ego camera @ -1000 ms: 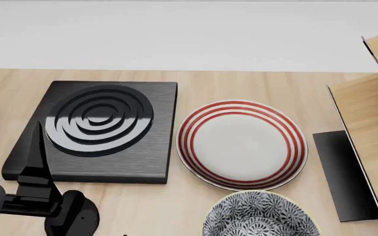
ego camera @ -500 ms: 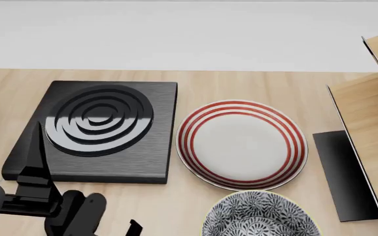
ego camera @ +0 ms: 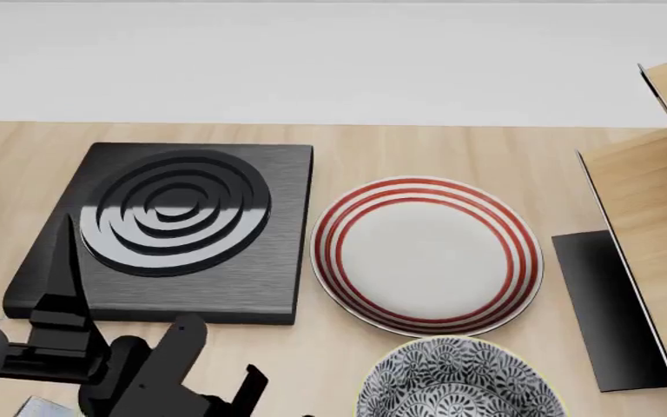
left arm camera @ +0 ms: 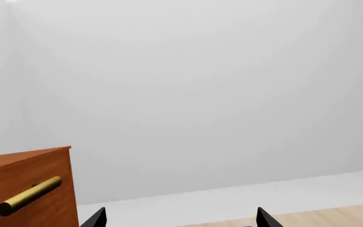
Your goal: Pick up the cream cheese and put it in the bowl.
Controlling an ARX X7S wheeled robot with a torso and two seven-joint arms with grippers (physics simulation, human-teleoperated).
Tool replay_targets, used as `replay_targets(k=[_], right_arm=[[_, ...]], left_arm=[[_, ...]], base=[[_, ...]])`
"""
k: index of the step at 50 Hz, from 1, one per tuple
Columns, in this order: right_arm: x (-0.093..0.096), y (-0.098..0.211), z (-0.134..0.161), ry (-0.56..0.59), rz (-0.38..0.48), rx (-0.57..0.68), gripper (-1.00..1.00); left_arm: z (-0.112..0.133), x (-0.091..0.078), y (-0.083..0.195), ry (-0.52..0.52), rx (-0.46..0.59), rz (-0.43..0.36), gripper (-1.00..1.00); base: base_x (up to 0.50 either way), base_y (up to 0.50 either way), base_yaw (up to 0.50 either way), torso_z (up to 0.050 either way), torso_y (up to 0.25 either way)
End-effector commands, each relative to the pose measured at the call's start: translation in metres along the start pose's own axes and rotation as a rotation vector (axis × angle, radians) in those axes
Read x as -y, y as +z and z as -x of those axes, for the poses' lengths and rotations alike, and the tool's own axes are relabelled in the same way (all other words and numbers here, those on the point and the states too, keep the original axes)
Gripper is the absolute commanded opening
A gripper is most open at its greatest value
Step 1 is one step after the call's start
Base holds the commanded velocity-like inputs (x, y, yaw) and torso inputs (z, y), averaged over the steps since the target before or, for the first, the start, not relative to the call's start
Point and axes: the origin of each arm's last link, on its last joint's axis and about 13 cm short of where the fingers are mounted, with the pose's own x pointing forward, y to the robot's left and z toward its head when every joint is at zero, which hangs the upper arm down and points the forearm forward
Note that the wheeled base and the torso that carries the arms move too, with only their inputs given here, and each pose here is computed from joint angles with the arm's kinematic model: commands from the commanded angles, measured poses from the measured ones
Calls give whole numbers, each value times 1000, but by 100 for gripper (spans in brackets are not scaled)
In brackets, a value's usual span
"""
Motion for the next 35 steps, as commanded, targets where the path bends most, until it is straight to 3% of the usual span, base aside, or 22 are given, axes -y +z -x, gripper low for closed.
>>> replay_targets(k=[1,35], right_arm=[[7,4,5,-31,6,18,-100],[21,7,13,-88,-20,28,-100]], left_arm=[[0,0,0,1,1,0,100],[1,0,0,0,1,-1,100]], base=[[0,0,0,0,0],[0,0,0,0,0]])
